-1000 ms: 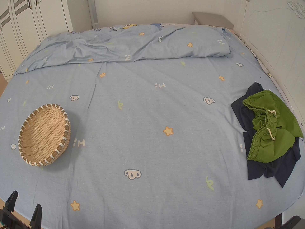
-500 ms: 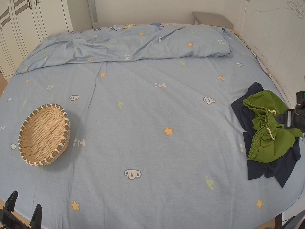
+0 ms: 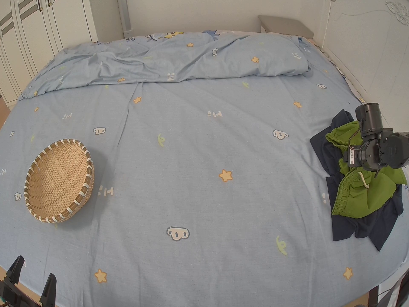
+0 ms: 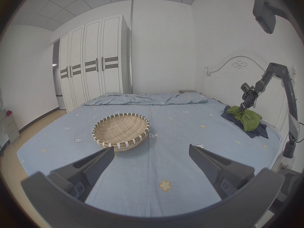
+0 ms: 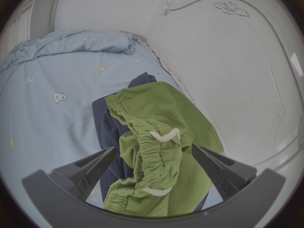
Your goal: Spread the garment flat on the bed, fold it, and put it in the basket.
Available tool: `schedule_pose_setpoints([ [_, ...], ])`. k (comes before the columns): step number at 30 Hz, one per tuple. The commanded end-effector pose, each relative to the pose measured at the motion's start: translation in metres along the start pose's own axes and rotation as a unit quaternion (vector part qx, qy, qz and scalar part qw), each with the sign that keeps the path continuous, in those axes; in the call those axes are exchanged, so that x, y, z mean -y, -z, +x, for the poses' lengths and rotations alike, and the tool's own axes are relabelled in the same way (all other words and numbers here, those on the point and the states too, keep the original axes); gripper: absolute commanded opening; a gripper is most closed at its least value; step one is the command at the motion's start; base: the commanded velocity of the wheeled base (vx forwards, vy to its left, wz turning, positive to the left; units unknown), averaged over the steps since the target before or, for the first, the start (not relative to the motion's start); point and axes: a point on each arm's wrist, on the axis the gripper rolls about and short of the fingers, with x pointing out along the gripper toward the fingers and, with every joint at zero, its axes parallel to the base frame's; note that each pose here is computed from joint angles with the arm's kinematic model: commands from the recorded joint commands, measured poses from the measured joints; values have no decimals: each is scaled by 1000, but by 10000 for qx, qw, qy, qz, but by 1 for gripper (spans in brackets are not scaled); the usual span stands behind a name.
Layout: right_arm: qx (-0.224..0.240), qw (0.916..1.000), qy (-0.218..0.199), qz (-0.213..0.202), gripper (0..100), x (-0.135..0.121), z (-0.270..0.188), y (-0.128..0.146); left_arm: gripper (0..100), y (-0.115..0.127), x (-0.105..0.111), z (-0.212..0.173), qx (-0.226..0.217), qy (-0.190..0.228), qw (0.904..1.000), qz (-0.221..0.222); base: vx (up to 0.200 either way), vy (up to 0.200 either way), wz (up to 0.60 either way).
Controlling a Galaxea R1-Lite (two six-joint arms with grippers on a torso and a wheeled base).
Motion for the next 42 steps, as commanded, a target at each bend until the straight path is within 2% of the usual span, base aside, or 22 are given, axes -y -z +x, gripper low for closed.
schedule_pose_setpoints([
  [1, -177, 9997, 182, -57, 100, -11, 21, 4, 100, 5, 0, 0, 1, 4, 10000, 1, 0, 0, 0],
  [8, -189, 9996, 232, 13, 100, -8, 23, 3, 100, 5, 0, 0, 1, 4, 10000, 1, 0, 0, 0],
  [9, -195, 9995, 232, 9, 0, -8, 24, 3, 100, 5, 0, 0, 1, 4, 10000, 1, 0, 0, 0],
  [15, -186, 9996, 193, 37, 0, -6, 24, 1, 100, 5, 0, 0, 1, 4, 10000, 1, 0, 0, 0],
  [22, -194, 9997, 174, 12, 0, 1, 11, -21, 100, 5, 0, 0, 1, 4, 10000, 1, 0, 0, 0],
  [25, -201, 9997, 156, 26, 0, 5, 3, -29, 100, 5, 0, 0, 1, 4, 10000, 1, 0, 0, 0],
  [29, -81, 9998, -76, 149, 0, 15, -27, -42, 100, 5, 0, 0, 1, 4, 10000, 1, 0, 0, 0],
  [33, 4, 9968, -744, 308, 0, 13, -70, -47, 100, 5, 0, 0, 1, 4, 10000, 1, 0, 0, 0],
  [34, 4, 9962, -806, 321, 0, 12, -72, -48, 100, 5, 0, 0, 1, 4, 10000, 1, 0, 0, 0],
  [35, -30, 9925, -1159, 393, 0, 10, -87, -49, 100, 5, 0, 0, 1, 4, 10000, 1, 0, 0, 0],
  [37, -107, 9863, -1574, 490, 0, 8, -106, -50, 100, 5, 0, 0, 1, 4, 10000, 1, 0, 0, 0],
  [38, -117, 9857, -1606, 491, 0, 8, -107, -50, 100, 5, 0, 0, 1, -4, 10000, 1, 0, 0, 0],
  [39, -237, 9777, -2016, 544, 0, 6, -122, -51, 100, 5, 0, 0, 1, -4, 10000, 1, 0, 0, 0],
  [42, -476, 9605, -2670, 622, 0, 3, -142, -55, 100, 5, 0, 0, 1, 4, 10000, 1, 0, 0, 0],
])
